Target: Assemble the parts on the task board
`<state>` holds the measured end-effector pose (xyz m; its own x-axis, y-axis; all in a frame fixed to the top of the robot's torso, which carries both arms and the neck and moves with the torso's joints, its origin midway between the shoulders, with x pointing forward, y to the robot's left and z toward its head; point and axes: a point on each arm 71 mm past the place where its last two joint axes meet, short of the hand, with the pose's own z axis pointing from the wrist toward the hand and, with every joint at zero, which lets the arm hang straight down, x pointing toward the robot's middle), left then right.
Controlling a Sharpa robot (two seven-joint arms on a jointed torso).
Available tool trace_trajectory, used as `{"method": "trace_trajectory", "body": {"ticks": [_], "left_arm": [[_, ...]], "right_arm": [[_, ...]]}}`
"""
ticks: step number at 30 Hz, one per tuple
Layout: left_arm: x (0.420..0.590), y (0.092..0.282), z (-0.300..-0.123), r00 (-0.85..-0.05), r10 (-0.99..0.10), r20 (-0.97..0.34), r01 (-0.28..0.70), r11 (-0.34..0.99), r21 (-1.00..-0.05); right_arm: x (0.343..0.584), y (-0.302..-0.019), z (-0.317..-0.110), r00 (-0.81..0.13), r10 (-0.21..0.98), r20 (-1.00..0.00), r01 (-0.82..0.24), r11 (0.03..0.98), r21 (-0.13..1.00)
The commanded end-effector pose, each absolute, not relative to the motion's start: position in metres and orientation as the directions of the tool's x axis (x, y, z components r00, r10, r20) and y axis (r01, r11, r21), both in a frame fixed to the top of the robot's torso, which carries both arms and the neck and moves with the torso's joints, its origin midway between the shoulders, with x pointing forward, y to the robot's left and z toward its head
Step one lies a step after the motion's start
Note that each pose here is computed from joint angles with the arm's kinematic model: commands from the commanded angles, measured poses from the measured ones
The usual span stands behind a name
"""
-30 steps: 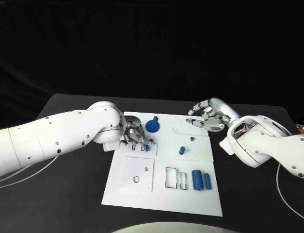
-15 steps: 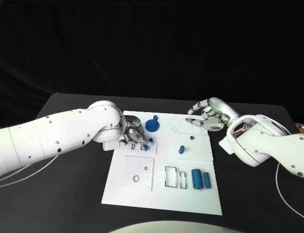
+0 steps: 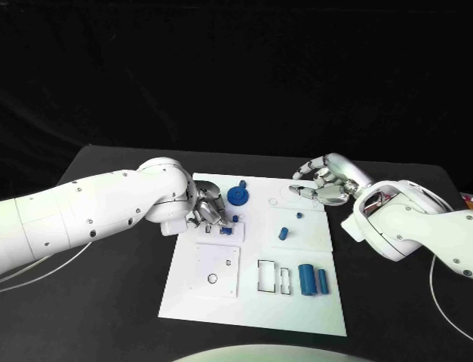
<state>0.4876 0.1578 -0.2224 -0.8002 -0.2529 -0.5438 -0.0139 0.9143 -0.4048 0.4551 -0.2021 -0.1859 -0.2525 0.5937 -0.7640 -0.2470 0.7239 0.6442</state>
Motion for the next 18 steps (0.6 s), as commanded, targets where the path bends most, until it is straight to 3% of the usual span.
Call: {"method": "trace_trajectory", "body": {"ticks": [1, 18], "left_arm": [[0.4858, 0.1557, -0.2215, -0.808, -0.287, -0.515, -0.035, 0.896, -0.444], [0.4807, 0.1649, -0.2131, -0.765, -0.331, -0.553, -0.048, 0.885, -0.463]], "right_arm": [[0.4545, -0.2010, -0.1868, -0.261, 0.582, -0.770, -0.256, 0.728, 0.636], [0.4545, -0.2031, -0.1873, -0.258, 0.583, -0.770, -0.252, 0.729, 0.636]]}}
